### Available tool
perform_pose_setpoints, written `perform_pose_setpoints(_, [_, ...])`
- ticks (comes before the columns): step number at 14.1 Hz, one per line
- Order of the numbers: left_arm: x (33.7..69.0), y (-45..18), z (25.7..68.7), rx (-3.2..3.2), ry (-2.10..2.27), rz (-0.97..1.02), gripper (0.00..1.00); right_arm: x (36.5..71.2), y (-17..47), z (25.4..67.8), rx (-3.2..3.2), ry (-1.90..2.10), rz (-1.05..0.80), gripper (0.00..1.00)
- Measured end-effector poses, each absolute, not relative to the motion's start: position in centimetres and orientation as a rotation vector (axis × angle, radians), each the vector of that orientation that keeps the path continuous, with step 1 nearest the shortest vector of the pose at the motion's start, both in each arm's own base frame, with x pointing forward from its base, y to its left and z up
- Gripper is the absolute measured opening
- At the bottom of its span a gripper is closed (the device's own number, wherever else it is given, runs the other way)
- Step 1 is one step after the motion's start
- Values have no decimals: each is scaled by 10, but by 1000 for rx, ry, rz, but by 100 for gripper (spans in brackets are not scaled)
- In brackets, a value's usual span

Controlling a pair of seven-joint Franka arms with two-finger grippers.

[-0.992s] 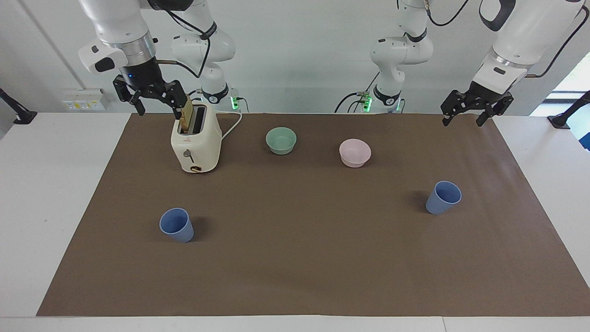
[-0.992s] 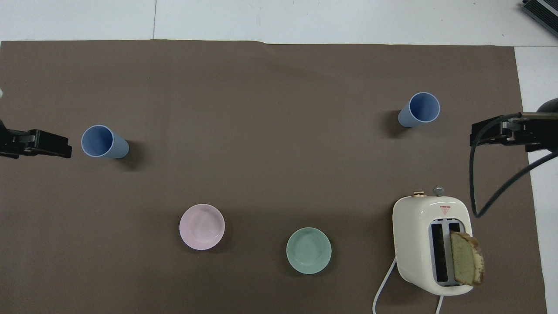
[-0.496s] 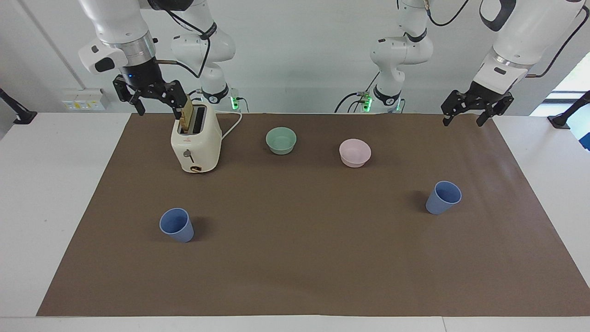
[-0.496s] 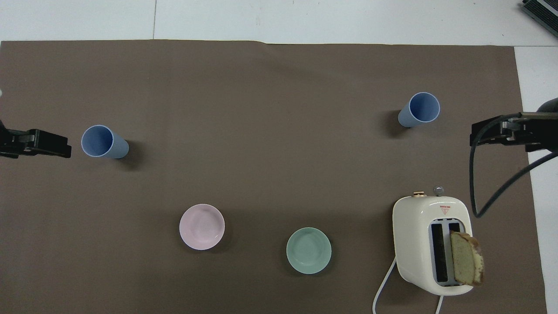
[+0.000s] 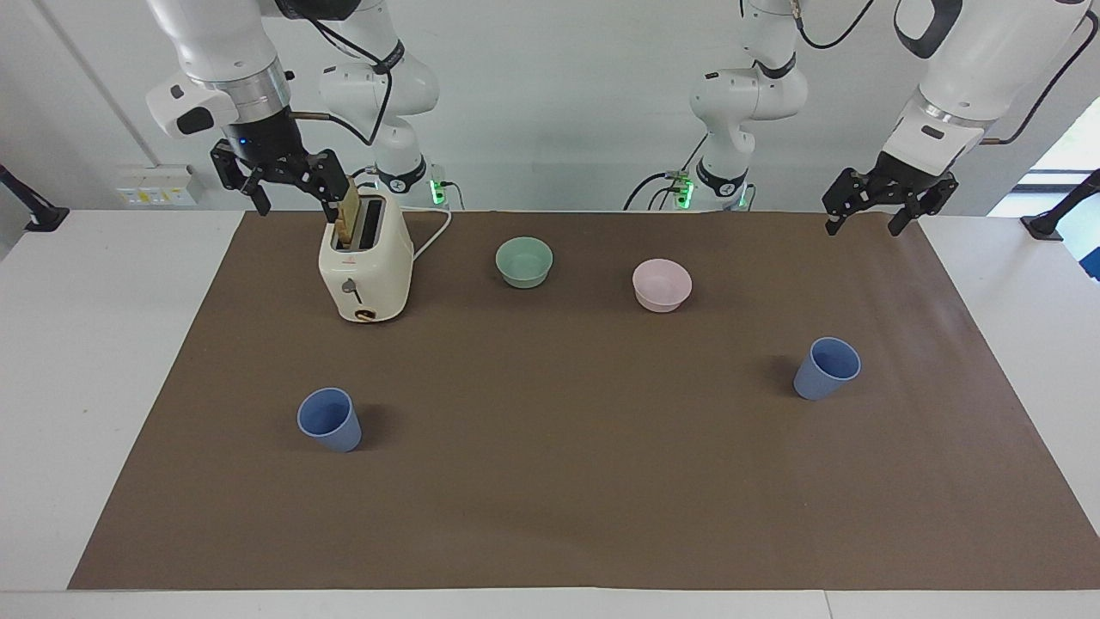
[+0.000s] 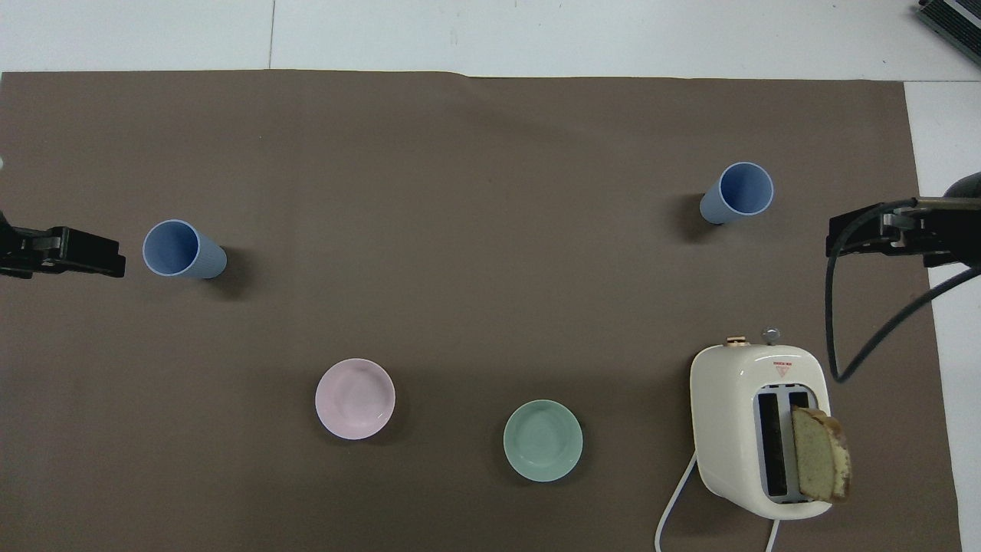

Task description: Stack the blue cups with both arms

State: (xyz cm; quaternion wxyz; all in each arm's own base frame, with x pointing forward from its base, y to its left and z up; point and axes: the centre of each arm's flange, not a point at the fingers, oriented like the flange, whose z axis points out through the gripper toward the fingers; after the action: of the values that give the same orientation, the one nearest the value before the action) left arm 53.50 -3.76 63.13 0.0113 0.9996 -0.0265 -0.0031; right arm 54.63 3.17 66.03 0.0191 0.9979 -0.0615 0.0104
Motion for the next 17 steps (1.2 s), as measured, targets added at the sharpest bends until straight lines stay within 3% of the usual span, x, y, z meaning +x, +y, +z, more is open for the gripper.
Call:
perform_pose_setpoints(10, [543,-20,634,3114,73,75,100,546,31,660,3097,-193,32,100])
perform_pose_setpoints(17, [584,47,568,3100,255,124,100,547,31,660,3097,-193,34,100])
